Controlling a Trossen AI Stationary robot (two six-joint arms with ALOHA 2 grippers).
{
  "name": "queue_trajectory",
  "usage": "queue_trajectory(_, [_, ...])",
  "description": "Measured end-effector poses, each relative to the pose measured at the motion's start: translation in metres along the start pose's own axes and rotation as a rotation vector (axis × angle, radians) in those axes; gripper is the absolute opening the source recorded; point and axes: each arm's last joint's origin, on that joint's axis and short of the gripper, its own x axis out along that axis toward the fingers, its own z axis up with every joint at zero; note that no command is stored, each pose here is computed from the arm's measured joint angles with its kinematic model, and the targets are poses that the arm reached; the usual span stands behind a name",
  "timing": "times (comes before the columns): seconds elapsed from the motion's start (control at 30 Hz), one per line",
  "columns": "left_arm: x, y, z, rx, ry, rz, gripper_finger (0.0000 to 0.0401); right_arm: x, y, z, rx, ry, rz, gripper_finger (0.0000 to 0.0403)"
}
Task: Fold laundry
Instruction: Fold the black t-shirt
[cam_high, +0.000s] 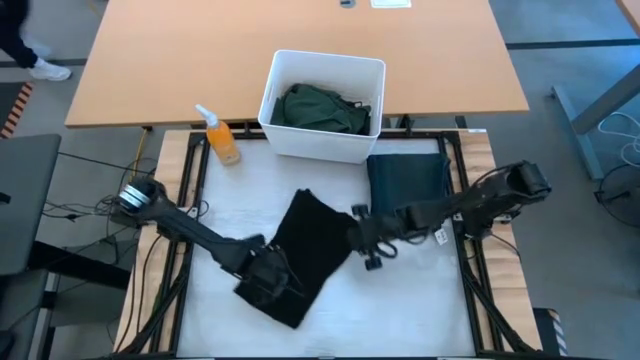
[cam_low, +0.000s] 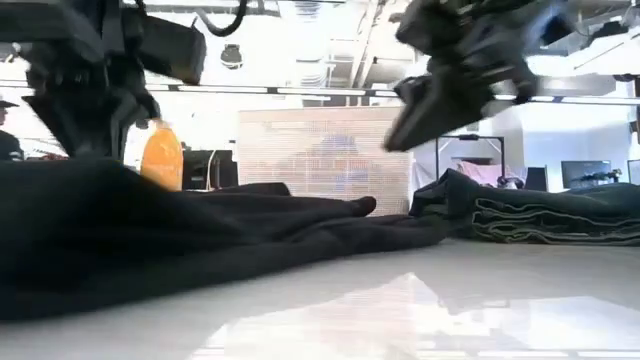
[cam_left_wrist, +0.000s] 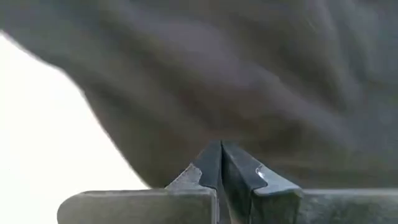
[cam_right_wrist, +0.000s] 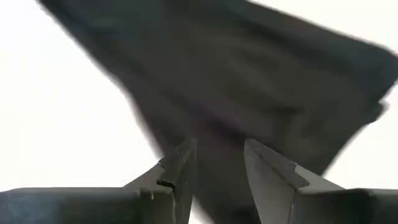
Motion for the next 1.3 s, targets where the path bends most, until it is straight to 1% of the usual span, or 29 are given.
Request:
queue_trajectory(0.07, [-0.018, 0.008, -0.007, -0.057, -0.031, 0.064, 0.0, 0.007, -0.017, 0.0, 0.021, -0.021, -0.041, 0.0162])
queue_trajectory(0.1, [-0.026, 0.009, -0.009, -0.08, -0.074, 0.071, 0.0, 0.01, -0.025, -0.002, 0.034, -0.021, -0.051, 0.0162])
queue_trajectory(0.2, [-0.046, 0.006, -0.013, -0.14, -0.257, 0.083, 0.0, 0.018, -0.045, -0.007, 0.084, -0.029, -0.037, 0.0162])
queue_trajectory(0.27, [-0.051, -0.002, -0.016, -0.161, -0.39, 0.088, 0.0, 0.021, -0.054, -0.011, 0.107, -0.02, -0.034, 0.0162])
queue_trajectory(0.33, [-0.049, -0.011, -0.018, -0.159, -0.48, 0.069, 0.0, 0.027, -0.058, -0.017, 0.114, -0.002, -0.035, 0.0162])
queue_trajectory(0.4, [-0.042, -0.02, -0.021, -0.15, -0.524, 0.045, 0.0, 0.034, -0.06, -0.023, 0.123, 0.013, -0.017, 0.0162])
queue_trajectory(0.5, [-0.024, -0.036, -0.02, -0.163, -0.614, 0.011, 0.0, 0.046, -0.06, -0.027, 0.127, 0.01, -0.004, 0.0162])
queue_trajectory(0.57, [-0.009, -0.049, -0.018, -0.126, -0.647, -0.051, 0.0, 0.051, -0.06, -0.029, 0.13, 0.016, -0.012, 0.0161])
queue_trajectory(0.63, [0.009, -0.059, -0.016, -0.068, -0.617, -0.108, 0.0, 0.055, -0.059, -0.03, 0.133, 0.018, -0.02, 0.0155])
queue_trajectory(0.7, [0.026, -0.067, -0.017, -0.025, -0.566, -0.164, 0.0, 0.055, -0.057, -0.03, 0.129, 0.023, -0.017, 0.0137])
queue_trajectory(0.8, [0.042, -0.072, -0.021, -0.022, -0.484, -0.219, 0.0, 0.051, -0.055, -0.029, 0.126, 0.036, -0.011, 0.0083])
queue_trajectory(0.87, [0.048, -0.073, -0.023, -0.029, -0.442, -0.227, 0.0, 0.05, -0.055, -0.03, 0.127, 0.047, -0.009, 0.0036])
queue_trajectory(0.9, [0.049, -0.072, -0.023, -0.028, -0.435, -0.229, 0.0, 0.049, -0.054, -0.031, 0.126, 0.061, -0.006, 0.0022])
queue_trajectory(1.1, [0.048, -0.071, -0.025, -0.002, -0.406, -0.221, 0.0, 0.041, -0.053, -0.035, 0.138, 0.124, 0.017, 0.0017])
queue_trajectory(1.3, [0.05, -0.068, -0.032, -0.022, -0.29, -0.222, 0.0, 0.012, -0.05, -0.03, 0.139, 0.156, 0.04, 0.0016])
